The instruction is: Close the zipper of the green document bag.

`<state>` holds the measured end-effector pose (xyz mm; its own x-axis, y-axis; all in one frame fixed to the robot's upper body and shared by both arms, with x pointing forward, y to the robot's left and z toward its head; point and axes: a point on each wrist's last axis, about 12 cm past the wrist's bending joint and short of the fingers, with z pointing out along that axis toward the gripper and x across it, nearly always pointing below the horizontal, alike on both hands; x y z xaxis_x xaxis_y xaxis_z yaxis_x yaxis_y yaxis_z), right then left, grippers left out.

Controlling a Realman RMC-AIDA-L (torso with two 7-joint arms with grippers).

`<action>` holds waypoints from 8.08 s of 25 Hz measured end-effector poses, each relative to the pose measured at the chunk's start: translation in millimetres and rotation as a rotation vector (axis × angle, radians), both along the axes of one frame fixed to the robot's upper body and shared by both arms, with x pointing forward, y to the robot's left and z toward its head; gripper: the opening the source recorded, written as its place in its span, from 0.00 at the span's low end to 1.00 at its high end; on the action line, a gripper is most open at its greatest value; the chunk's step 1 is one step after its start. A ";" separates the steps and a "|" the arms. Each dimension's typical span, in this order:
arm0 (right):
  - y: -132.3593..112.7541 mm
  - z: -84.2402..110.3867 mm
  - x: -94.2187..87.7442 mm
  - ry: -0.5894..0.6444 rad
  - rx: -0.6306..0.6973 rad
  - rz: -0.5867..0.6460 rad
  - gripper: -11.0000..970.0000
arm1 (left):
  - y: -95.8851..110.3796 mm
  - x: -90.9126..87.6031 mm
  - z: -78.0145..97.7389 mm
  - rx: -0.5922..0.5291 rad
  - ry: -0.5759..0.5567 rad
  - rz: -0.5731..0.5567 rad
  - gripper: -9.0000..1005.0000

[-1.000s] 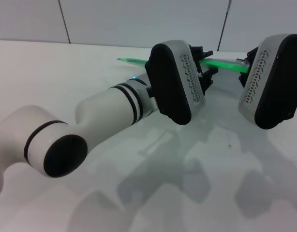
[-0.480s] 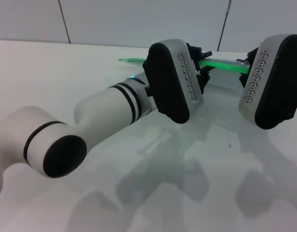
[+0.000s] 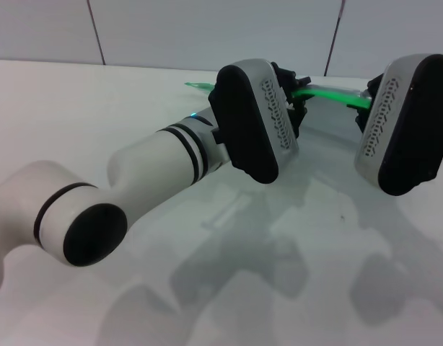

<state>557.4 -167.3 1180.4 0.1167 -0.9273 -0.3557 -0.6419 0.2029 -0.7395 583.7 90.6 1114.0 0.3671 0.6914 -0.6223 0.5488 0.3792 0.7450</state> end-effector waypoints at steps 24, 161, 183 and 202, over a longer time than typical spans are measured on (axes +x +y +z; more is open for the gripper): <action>-4.6 6.4 -9.6 -0.026 0.014 0.000 0.06 | 21.3 11.1 -9.6 -0.008 0.001 0.086 0.11; -9.2 12.1 -21.4 -0.055 0.006 0.013 0.06 | 59.2 26.3 -25.8 0.014 -0.074 0.231 0.09; -41.7 17.7 -13.2 -0.107 0.085 -0.129 0.08 | 85.6 37.5 -22.7 -0.056 -0.073 0.367 0.07; -65.2 36.3 -25.7 -0.414 0.645 -0.287 0.44 | 107.0 15.4 5.8 -0.661 -0.175 0.516 0.46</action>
